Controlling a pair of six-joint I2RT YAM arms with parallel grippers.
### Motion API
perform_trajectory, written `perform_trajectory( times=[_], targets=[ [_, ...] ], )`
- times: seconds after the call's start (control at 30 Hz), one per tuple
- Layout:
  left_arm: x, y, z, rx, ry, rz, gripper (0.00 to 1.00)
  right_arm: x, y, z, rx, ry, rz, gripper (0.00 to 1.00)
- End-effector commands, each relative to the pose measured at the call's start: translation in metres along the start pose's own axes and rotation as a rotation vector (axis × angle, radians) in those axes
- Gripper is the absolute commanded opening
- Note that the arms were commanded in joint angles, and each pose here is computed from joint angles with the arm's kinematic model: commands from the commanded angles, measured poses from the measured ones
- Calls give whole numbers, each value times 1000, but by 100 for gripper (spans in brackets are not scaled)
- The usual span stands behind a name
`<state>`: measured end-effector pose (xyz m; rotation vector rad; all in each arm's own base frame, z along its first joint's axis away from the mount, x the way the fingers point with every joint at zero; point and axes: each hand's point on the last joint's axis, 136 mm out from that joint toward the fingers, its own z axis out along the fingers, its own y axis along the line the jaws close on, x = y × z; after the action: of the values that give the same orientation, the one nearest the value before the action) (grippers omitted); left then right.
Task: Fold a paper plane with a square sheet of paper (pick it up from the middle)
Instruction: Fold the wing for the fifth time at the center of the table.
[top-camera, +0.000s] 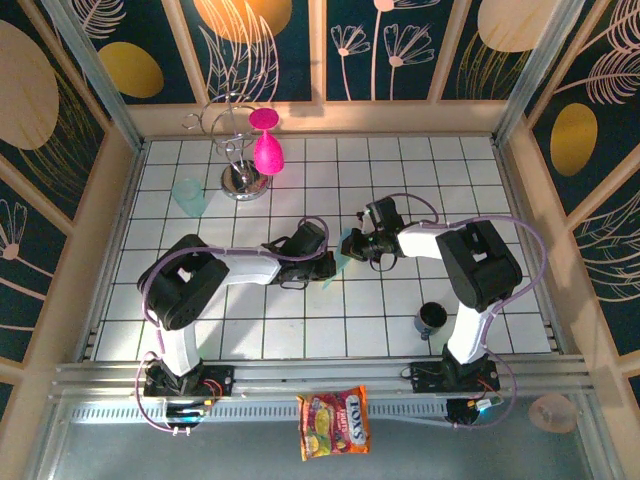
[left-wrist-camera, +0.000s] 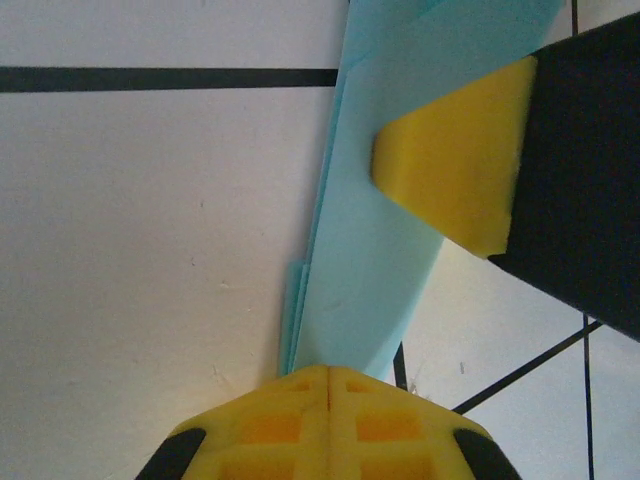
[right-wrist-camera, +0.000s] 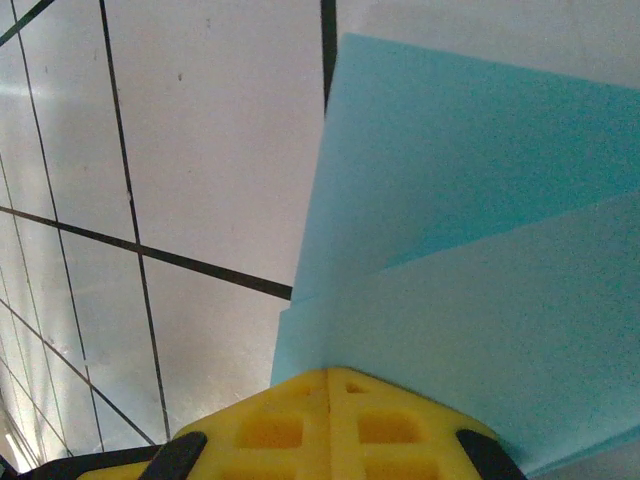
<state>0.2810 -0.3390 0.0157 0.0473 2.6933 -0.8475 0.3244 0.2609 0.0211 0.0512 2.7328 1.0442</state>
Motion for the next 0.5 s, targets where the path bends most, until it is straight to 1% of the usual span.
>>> perform_trajectory(
  times=[0.0, 0.17, 0.23, 0.47],
  targets=[
    [3, 9, 6, -33, 17, -25, 0, -6, 11, -3, -22, 13, -46, 7],
    [12, 22, 6, -82, 39, -32, 0, -19, 21, -18, -15, -47, -114, 7],
    [14, 24, 6, -91, 44, -34, 0, -18, 19, -19, 1, -52, -127, 7],
    [13, 27, 6, -116, 50, -27, 0, 4, -3, -3, 43, 7, -105, 6]
  ],
)
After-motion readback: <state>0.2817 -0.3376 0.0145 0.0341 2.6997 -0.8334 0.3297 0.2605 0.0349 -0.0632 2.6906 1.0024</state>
